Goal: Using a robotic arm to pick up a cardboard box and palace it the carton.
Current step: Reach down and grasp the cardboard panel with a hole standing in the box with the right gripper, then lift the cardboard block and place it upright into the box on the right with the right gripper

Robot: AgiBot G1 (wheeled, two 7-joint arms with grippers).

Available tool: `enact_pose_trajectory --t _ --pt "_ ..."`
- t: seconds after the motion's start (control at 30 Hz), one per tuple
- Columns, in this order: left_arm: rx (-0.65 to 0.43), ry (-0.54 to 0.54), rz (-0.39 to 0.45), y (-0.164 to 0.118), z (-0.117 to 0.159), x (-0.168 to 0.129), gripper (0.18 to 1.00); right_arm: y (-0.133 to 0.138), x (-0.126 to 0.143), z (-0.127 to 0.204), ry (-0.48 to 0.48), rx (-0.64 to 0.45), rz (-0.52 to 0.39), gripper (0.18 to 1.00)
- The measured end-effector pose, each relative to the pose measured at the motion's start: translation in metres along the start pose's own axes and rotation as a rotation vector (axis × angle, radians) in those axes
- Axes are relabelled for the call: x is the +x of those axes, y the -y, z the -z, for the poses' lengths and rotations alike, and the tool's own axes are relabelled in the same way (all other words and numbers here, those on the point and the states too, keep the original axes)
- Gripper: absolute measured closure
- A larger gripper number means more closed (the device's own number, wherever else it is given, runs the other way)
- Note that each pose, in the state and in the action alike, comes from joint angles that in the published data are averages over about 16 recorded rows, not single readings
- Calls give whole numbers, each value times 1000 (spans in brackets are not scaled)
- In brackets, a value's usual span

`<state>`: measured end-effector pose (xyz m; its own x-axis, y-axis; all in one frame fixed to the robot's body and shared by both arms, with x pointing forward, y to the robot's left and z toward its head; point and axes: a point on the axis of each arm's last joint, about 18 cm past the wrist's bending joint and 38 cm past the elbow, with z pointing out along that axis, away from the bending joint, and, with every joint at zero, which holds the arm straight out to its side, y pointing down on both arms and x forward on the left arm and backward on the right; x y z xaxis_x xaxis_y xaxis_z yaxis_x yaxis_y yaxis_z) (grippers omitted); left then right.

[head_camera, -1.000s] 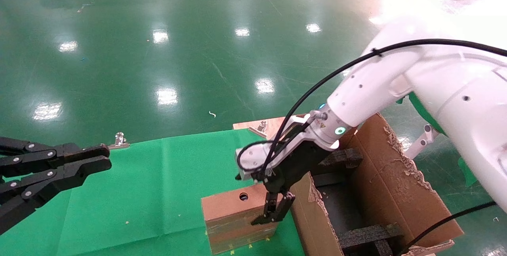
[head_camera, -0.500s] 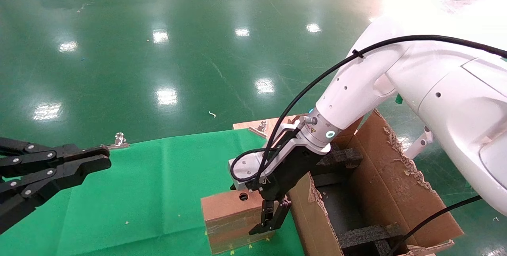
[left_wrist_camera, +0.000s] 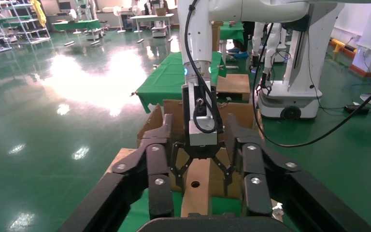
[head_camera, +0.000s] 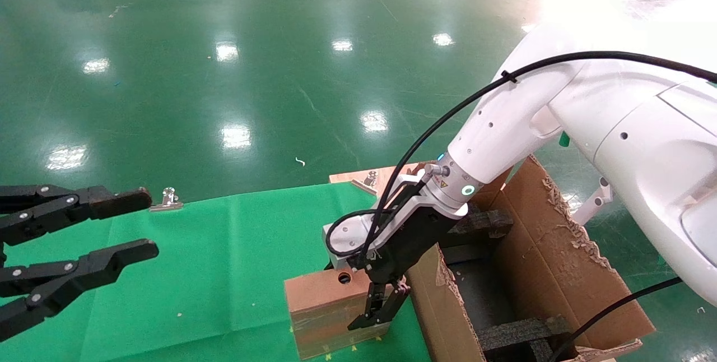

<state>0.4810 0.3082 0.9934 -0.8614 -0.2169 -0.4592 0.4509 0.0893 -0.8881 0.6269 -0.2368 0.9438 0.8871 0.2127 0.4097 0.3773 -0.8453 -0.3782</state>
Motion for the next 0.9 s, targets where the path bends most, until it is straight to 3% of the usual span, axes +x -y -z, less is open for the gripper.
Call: enact_pose_trajectory --t 0.2,0.6,0.9 --pt "0 0 0 0 0 0 683 0 0 0 -1 1 0 335" --pt "0 0 0 0 0 0 404 0 0 0 -2 3 0 585" --pt "0 0 0 0 0 0 269 5 7 17 -47 18 -2 693"
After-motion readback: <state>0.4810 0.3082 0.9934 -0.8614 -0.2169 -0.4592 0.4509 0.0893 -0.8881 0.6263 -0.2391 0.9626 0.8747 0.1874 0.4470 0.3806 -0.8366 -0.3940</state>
